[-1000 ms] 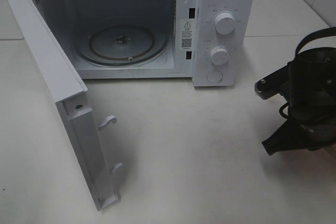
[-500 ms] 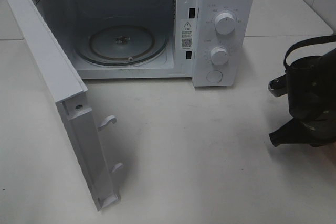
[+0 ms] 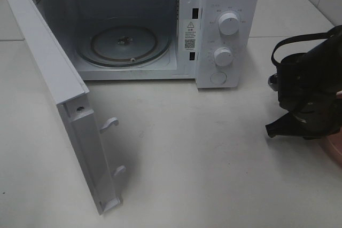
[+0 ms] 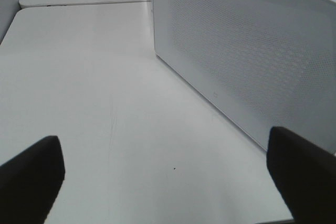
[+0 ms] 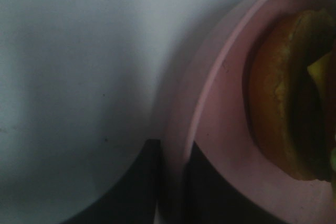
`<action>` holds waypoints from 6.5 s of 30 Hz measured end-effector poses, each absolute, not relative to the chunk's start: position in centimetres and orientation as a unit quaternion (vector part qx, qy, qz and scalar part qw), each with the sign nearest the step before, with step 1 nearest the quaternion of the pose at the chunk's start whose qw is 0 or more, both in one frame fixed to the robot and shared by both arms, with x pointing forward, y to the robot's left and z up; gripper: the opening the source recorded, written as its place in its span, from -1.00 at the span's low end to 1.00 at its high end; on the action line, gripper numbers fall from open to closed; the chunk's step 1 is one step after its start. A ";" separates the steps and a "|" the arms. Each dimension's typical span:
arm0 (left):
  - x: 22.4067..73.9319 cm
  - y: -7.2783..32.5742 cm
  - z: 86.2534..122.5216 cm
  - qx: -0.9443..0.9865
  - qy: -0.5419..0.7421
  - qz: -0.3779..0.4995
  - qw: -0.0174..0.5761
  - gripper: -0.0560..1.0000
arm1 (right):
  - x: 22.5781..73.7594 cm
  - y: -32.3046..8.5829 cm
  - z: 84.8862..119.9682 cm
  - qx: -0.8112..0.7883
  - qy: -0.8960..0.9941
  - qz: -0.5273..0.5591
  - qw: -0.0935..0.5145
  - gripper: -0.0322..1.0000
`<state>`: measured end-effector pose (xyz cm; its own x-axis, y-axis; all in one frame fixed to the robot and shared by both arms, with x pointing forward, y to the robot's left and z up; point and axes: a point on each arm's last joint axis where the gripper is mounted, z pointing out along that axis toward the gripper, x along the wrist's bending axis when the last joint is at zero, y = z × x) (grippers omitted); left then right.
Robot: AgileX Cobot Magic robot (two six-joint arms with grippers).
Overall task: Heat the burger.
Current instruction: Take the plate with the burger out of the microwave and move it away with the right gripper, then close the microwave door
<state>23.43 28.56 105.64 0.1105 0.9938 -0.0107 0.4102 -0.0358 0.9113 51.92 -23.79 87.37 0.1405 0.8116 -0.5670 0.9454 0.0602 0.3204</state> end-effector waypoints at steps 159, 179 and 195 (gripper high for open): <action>23.4 28.8 105.6 0.614 0.575 0.359 0.405 0.98 | 23.0 -30.6 104.8 0.598 0.631 0.359 0.341 0.55; 26.1 29.0 107.4 0.597 0.578 0.368 0.417 0.63 | 23.0 -30.6 104.8 0.598 0.631 0.359 0.341 0.54; 33.0 30.2 104.0 0.587 0.586 0.397 0.393 -0.89 | 23.0 -30.6 104.8 0.598 0.631 0.359 0.341 0.54</action>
